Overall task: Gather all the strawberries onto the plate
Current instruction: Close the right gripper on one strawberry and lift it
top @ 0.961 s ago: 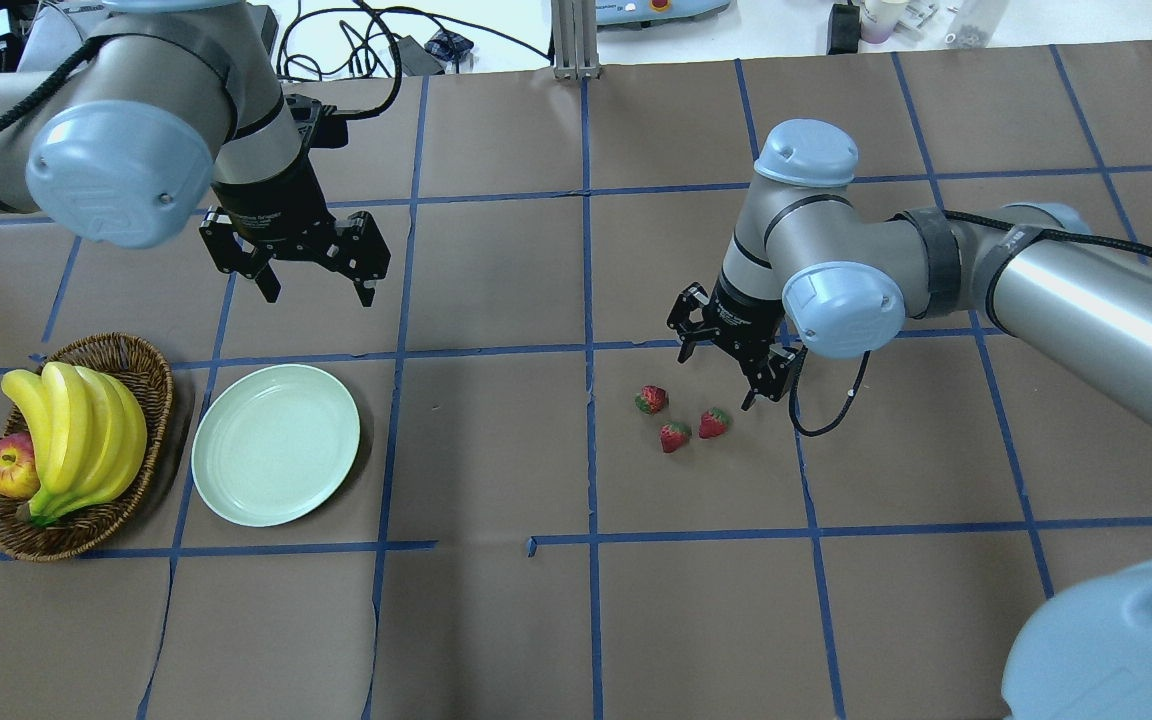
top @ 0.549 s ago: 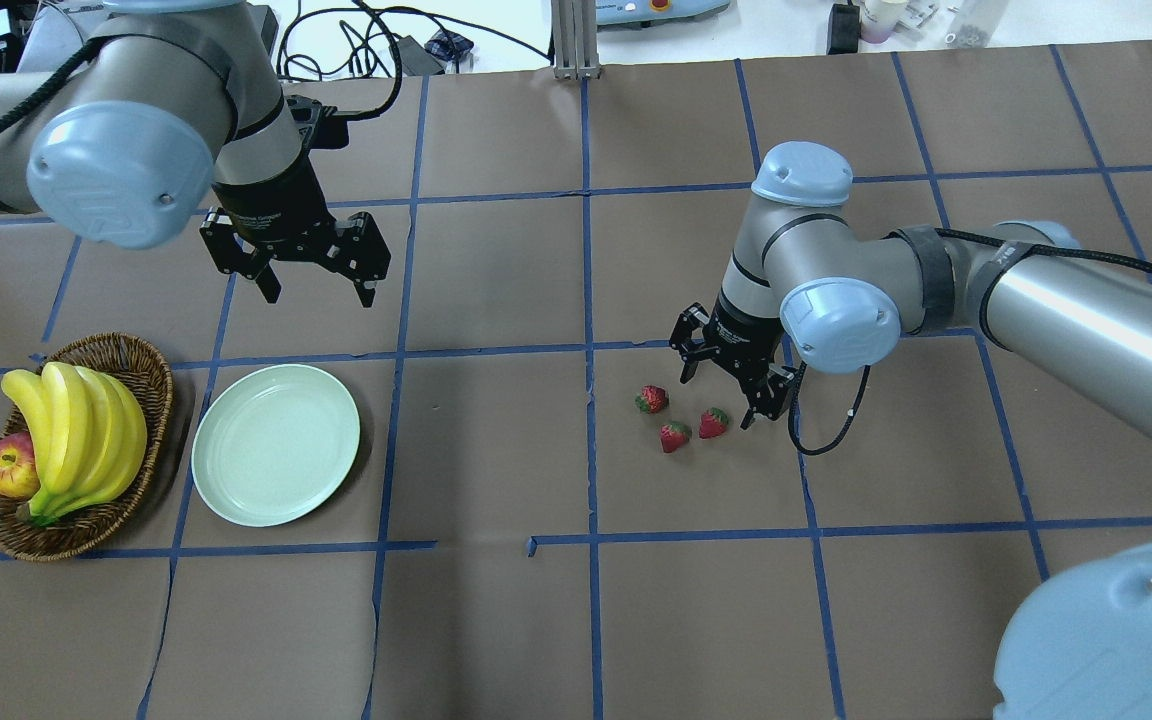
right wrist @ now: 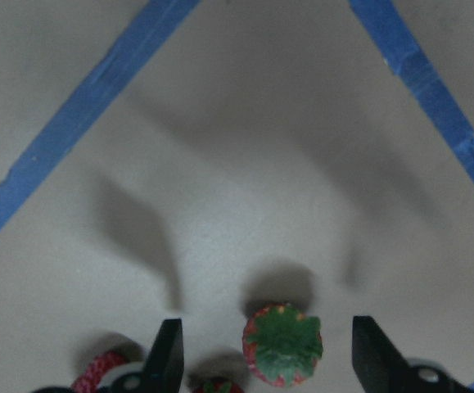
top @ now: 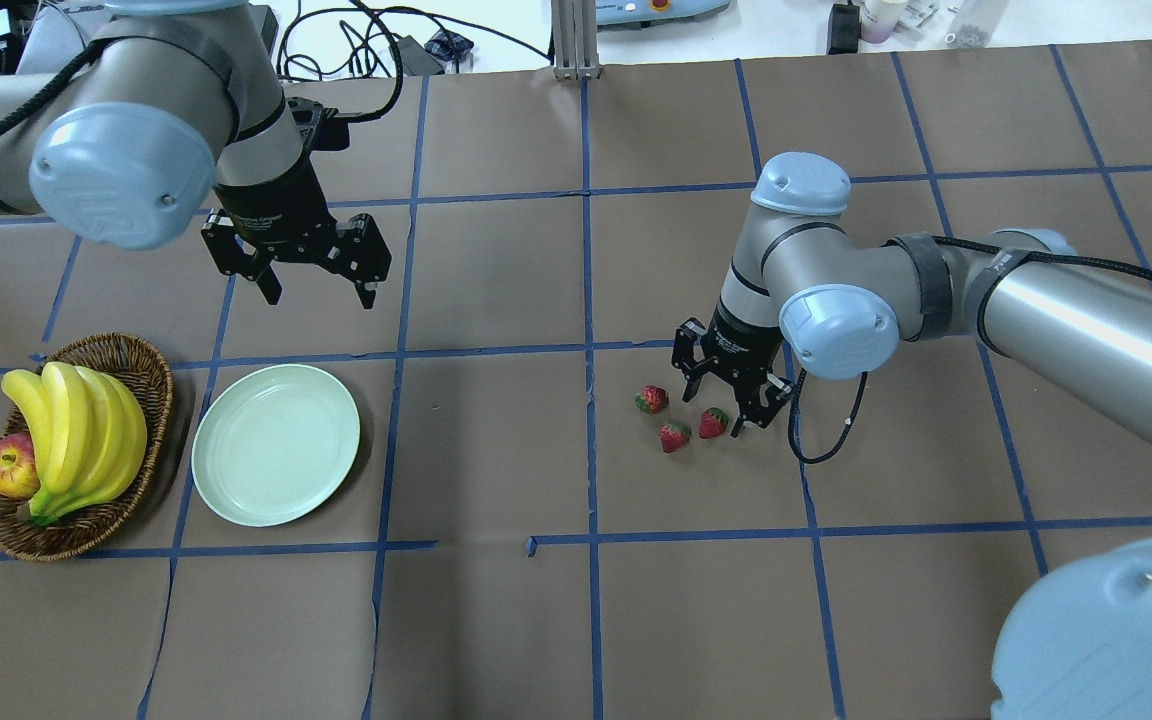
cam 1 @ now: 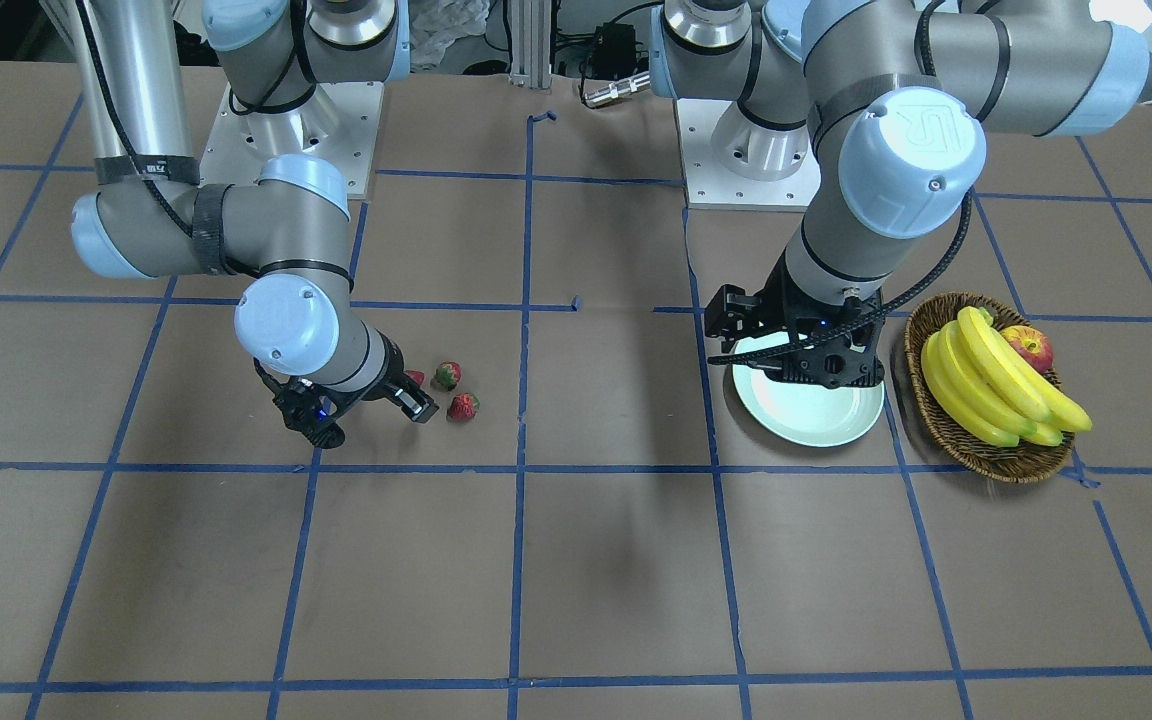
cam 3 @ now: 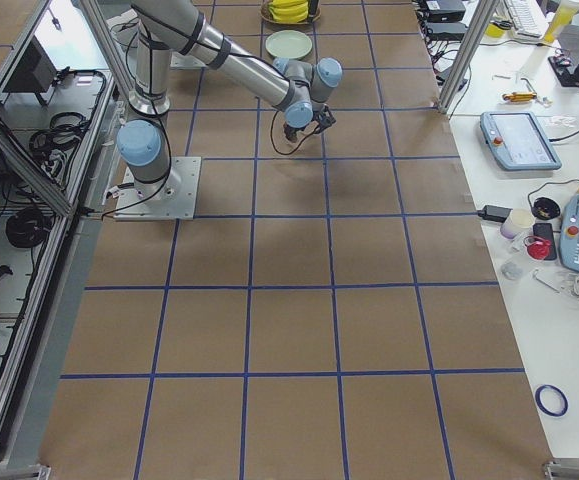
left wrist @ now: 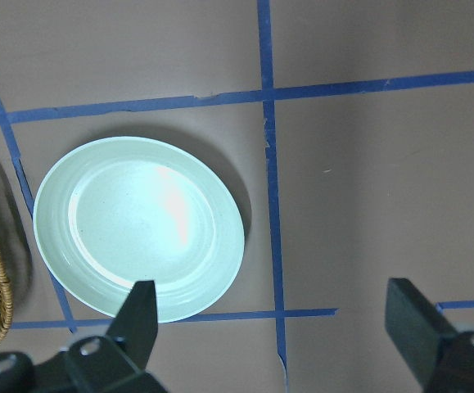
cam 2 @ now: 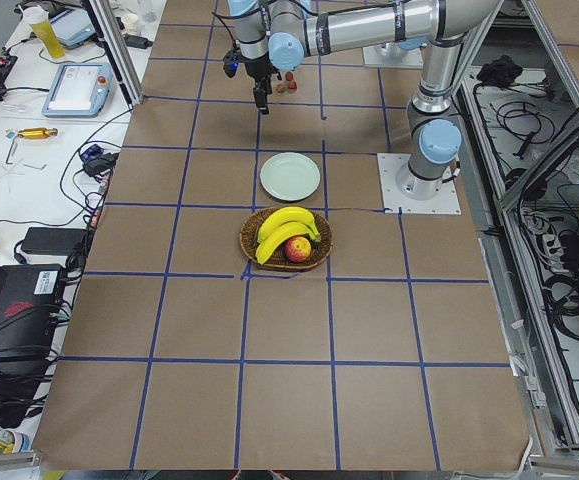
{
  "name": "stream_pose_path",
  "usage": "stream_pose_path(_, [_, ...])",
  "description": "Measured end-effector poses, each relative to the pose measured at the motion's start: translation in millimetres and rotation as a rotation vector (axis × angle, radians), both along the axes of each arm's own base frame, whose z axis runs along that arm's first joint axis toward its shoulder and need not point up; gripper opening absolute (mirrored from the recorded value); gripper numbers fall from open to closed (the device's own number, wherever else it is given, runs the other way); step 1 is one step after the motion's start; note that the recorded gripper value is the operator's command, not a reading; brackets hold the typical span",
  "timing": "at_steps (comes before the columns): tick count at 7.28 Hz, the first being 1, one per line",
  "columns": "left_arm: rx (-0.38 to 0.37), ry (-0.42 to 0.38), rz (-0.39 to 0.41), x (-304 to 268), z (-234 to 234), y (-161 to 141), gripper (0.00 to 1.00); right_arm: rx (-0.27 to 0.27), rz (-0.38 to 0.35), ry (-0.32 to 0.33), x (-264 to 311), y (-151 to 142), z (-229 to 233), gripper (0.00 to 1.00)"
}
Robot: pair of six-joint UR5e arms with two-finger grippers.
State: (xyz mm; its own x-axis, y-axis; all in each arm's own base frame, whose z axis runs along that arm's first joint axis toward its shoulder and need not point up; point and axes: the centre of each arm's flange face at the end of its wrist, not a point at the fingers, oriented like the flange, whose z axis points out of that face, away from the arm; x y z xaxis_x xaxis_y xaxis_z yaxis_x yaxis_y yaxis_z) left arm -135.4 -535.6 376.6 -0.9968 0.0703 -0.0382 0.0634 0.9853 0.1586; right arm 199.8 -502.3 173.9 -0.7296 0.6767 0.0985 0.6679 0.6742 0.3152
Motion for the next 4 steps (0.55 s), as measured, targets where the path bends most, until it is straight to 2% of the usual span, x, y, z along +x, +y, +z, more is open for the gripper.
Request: stream_pose_path(4, [-0.002, 0.0, -0.008, 0.1, 1.3, 0.0, 1.0, -0.027, 0.097, 0.003, -2.9, -4.6, 9.5, 0.0])
